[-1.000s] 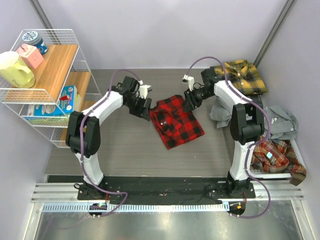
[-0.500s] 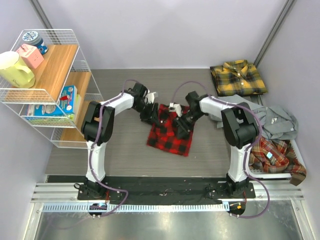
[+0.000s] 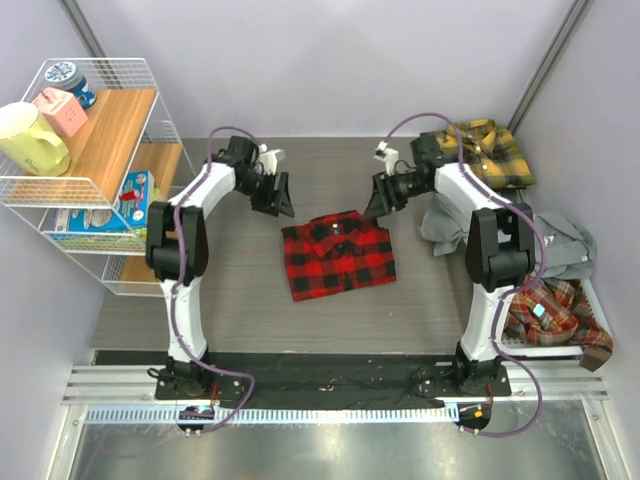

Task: Fold and stack the long sleeve shirts
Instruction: Fold the shirt

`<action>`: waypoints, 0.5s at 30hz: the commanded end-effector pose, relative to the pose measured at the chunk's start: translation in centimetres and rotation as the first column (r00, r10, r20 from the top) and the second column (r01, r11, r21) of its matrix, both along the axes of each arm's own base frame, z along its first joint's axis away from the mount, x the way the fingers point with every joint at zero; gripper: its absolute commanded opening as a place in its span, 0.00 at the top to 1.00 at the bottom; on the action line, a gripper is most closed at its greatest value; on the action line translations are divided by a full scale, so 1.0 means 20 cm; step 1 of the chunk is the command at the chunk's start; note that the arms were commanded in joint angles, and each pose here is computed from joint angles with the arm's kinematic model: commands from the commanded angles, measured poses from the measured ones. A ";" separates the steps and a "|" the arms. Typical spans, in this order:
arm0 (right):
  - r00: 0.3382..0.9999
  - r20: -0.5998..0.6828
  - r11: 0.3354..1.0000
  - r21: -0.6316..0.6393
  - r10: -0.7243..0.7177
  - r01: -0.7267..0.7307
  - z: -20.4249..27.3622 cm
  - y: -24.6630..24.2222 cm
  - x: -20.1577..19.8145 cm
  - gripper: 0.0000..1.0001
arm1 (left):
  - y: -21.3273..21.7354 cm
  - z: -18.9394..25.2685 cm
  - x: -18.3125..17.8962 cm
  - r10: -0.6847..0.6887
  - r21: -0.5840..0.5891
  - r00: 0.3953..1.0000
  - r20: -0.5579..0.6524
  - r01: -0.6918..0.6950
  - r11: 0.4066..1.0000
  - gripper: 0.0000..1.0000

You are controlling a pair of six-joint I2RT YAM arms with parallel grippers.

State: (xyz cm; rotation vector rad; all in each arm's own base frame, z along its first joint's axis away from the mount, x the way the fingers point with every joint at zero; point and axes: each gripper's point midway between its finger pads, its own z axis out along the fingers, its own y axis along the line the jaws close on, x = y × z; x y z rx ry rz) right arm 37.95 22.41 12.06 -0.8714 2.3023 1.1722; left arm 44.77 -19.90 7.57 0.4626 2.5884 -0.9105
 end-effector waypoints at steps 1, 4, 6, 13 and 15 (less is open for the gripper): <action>0.996 0.041 0.987 -0.136 -0.083 0.088 -0.03 -0.19 0.11 0.42 | -0.05 0.21 -0.30 -0.114 -0.037 0.993 0.013 0.114 0.993 0.36; 0.994 0.076 0.967 -0.235 -0.077 0.093 -0.13 -0.26 0.17 0.38 | 0.00 0.14 -0.38 -0.114 0.002 0.993 -0.025 0.115 0.993 0.35; 0.993 0.089 0.958 -0.270 -0.078 0.099 -0.16 -0.29 0.20 0.36 | 0.01 0.10 -0.41 -0.129 0.020 0.990 -0.049 0.130 0.991 0.36; 0.999 0.038 0.943 -0.332 -0.004 0.016 -0.32 -0.32 0.22 0.35 | 0.04 0.02 -0.43 -0.116 0.052 0.987 -0.107 0.122 0.991 0.39; 1.000 0.013 0.941 -0.339 0.014 -0.009 -0.34 -0.33 0.19 0.36 | 0.03 0.00 -0.44 -0.115 0.046 0.986 -0.119 0.121 0.992 0.40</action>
